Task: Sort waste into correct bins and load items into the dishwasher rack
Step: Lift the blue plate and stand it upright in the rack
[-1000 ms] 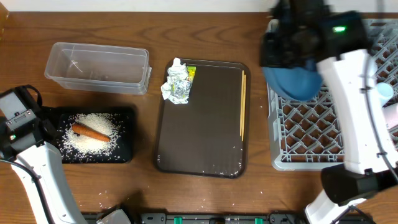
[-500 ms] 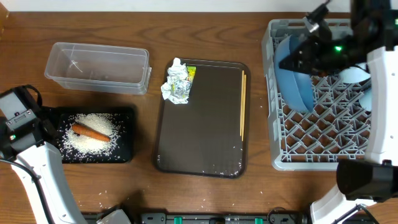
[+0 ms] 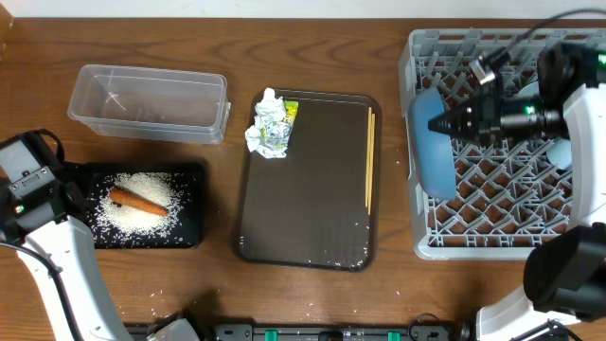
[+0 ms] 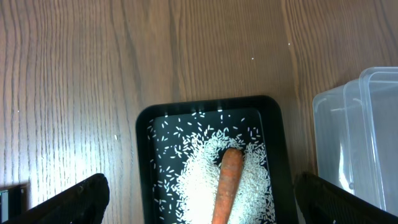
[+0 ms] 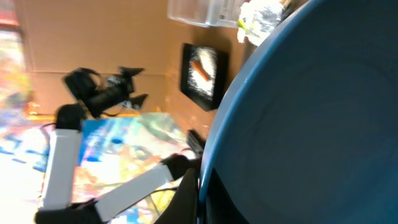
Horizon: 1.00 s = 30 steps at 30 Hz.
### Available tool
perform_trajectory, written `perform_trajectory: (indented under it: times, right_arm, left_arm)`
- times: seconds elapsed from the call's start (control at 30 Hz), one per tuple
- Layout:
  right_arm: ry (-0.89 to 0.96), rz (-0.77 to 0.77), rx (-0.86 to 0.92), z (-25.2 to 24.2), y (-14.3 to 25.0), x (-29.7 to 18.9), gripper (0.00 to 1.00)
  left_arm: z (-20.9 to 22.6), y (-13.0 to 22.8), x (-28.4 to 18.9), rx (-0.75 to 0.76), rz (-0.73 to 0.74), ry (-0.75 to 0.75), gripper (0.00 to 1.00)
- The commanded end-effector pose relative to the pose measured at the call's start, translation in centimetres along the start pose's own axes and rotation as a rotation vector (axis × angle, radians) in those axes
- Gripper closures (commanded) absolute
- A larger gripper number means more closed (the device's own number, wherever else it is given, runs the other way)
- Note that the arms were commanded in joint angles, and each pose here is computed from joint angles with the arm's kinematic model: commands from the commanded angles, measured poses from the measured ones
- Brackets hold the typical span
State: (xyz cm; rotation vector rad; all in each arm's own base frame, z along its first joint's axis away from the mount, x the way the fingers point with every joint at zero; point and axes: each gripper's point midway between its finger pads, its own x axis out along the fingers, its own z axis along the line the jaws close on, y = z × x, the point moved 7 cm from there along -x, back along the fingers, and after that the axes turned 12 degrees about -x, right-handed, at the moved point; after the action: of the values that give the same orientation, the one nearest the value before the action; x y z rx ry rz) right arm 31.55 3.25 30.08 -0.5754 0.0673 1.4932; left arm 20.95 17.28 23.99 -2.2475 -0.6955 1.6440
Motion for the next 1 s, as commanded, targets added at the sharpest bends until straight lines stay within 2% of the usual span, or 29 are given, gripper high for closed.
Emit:
perform_trajectory:
  times: [0.0,0.27,0.6,0.67,0.77,0.83,0.97]
  right_arm:
    - [-0.114,-0.138,-0.072,0.1,0.6,-1.4,0.99]
    - [-0.108,-0.276,0.017,-4.1,3.0,-4.3,0.99]
    - [-0.049,-0.342,0.036,-5.4,3.7,-7.0,0.97]
    - [-0.001,-0.335,0.035,-5.8,4.1,-7.8,0.9]
    - [0.078,-0.326,0.058,-6.4,4.7,-9.5,0.53]
    - [0.125,-0.323,0.081,-6.6,4.9,-10.5,0.36]
    - [0.241,-0.305,0.114,-6.4,4.8,-12.5,0.31]
  left_arm:
    - [0.1,-0.2,0.1,-0.014,-0.013,-0.012,0.03]
    - [0.1,-0.2,0.1,-0.014,-0.013,-0.012,0.03]
    - [0.1,-0.2,0.1,-0.014,-0.014,-0.012,0.03]
    - [0.1,-0.2,0.1,-0.014,-0.013,-0.012,0.03]
    - [0.1,-0.2,0.1,-0.013,-0.013,-0.012,0.03]
    - [0.1,-0.2,0.1,-0.014,-0.013,-0.012,0.03]
    - [0.1,-0.2,0.1,-0.014,-0.014,-0.012,0.03]
